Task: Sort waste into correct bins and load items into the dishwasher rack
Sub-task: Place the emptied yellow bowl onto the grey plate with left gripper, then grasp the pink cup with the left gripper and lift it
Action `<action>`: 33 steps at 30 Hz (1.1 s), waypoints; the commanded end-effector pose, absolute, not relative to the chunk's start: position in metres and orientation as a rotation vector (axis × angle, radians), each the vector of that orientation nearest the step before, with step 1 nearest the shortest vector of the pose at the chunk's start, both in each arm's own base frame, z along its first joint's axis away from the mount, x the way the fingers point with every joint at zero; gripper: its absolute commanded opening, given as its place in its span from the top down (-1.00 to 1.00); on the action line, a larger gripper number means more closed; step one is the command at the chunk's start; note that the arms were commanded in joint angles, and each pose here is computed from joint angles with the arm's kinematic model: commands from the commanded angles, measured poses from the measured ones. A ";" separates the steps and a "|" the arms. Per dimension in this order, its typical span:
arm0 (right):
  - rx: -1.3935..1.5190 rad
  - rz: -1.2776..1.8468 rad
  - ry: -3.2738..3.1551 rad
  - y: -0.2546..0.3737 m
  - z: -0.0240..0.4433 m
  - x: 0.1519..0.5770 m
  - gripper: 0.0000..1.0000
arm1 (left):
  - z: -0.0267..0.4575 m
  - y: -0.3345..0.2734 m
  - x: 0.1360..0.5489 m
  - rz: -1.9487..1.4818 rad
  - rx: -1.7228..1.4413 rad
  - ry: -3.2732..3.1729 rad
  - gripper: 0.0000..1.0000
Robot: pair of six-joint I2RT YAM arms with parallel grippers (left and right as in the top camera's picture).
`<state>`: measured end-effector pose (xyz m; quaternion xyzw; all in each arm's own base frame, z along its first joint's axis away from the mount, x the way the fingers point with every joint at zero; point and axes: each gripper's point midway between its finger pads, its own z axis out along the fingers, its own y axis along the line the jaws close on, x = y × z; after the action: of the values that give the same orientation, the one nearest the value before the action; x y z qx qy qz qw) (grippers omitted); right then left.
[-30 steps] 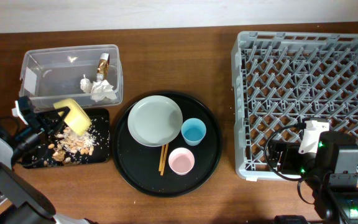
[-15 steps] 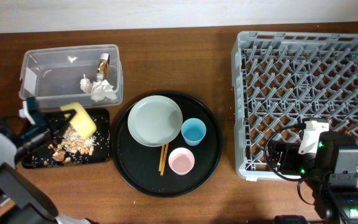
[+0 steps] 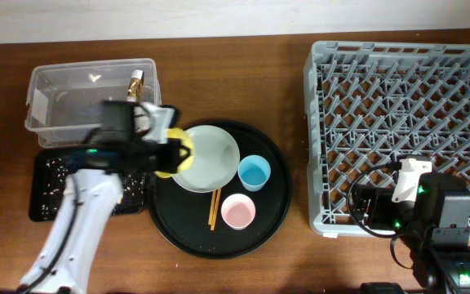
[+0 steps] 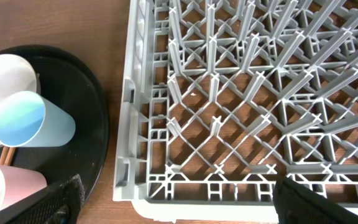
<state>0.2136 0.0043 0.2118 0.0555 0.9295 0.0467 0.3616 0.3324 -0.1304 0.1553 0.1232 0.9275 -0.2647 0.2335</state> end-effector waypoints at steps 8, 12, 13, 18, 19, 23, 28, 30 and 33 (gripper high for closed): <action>0.140 0.133 2.381 0.007 0.219 0.214 -0.97 | 0.091 -0.195 0.345 -0.452 0.606 2.598 0.73; 0.141 0.133 2.385 0.007 0.218 0.213 -0.97 | 0.096 -0.199 0.350 -0.457 0.609 2.569 0.28; 0.141 0.133 2.387 0.007 0.218 0.213 -0.97 | 0.098 -0.199 0.350 -0.458 0.609 2.570 0.28; 0.141 0.133 2.387 0.007 0.218 0.213 -0.97 | 0.134 -0.193 0.319 -0.504 0.627 2.649 0.24; 0.141 0.133 2.386 0.007 0.218 0.213 -0.97 | 0.138 -0.195 0.311 -0.549 0.638 2.659 0.22; 0.140 0.133 2.384 0.007 0.218 0.214 -0.96 | 0.131 -0.203 0.269 -0.670 0.698 2.783 0.19; 0.141 0.133 2.385 0.007 0.218 0.213 -0.97 | 0.094 -0.208 0.229 -0.659 0.802 2.878 0.18; 0.141 0.133 2.389 0.007 0.217 0.213 -0.97 | 0.077 -0.208 0.215 -0.654 0.841 2.903 0.18; 0.141 0.133 2.392 0.007 0.217 0.212 -0.97 | 0.063 -0.207 0.207 -0.652 0.855 2.912 0.24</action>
<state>0.2106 0.0044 0.2091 0.0558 0.9325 0.0465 0.3538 0.2171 -0.2071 0.0739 0.2701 0.9403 -0.2050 0.0274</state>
